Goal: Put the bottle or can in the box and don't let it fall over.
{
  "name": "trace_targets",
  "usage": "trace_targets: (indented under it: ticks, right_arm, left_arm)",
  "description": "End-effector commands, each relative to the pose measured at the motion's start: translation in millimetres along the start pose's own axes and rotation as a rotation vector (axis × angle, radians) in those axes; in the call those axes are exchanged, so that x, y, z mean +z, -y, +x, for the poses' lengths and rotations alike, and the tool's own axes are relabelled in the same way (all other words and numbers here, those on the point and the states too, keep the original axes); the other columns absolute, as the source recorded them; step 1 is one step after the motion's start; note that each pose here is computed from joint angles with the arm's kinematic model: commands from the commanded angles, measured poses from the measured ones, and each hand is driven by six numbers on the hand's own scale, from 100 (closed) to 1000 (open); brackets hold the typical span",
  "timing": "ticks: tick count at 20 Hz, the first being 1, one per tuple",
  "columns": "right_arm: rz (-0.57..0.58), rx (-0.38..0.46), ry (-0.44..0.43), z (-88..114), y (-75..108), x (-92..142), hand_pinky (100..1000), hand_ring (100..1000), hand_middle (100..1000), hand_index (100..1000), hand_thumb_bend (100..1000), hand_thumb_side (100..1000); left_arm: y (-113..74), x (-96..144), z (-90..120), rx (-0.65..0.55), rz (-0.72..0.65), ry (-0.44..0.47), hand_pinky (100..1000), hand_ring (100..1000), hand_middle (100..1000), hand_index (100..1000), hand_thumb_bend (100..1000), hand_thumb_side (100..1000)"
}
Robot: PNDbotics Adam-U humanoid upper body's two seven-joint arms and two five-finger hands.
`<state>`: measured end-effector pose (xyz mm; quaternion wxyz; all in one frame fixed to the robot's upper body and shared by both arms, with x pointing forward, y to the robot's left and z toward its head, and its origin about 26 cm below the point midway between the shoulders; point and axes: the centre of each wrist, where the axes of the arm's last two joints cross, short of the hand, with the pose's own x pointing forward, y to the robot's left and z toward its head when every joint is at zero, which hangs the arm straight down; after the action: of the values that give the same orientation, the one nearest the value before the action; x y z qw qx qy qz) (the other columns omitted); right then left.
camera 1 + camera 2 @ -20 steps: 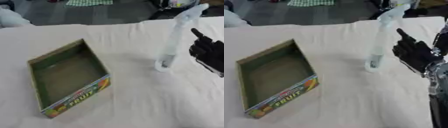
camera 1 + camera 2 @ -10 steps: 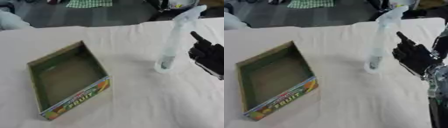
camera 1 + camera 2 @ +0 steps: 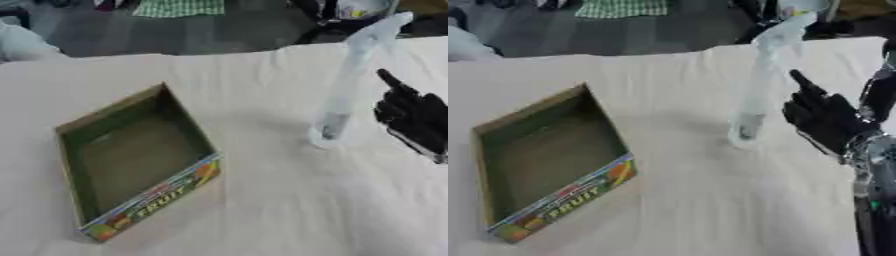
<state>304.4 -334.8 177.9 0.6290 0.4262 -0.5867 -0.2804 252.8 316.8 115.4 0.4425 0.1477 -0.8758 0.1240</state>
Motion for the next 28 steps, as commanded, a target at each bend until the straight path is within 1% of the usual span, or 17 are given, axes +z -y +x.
trace_targets:
  ticks: [1,8,17,28]
  right_arm:
    - [0.018,0.010,0.001,4,-5.1,1,100,100,100,991,788,1000]
    - [0.036,0.005,-0.009,4,-7.5,1,100,100,100,991,797,1000]
    - [0.081,-0.005,-0.012,3,-16.4,0,100,100,100,993,812,1000]
    - [0.100,-0.018,-0.024,2,-20.0,-2,100,100,100,990,817,1000]
  left_arm:
    - [-1.4,-5,7,-0.009,-0.018,0.027,1000,1000,1000,780,803,650]
    - [-1.3,-5,6,-0.008,-0.017,0.027,1000,1000,1000,780,803,650]
    - [-0.9,-5,7,-0.006,-0.019,0.027,1000,1000,1000,780,803,650]
    - [-0.2,-5,6,0.002,-0.019,0.024,1000,1000,1000,780,804,650]
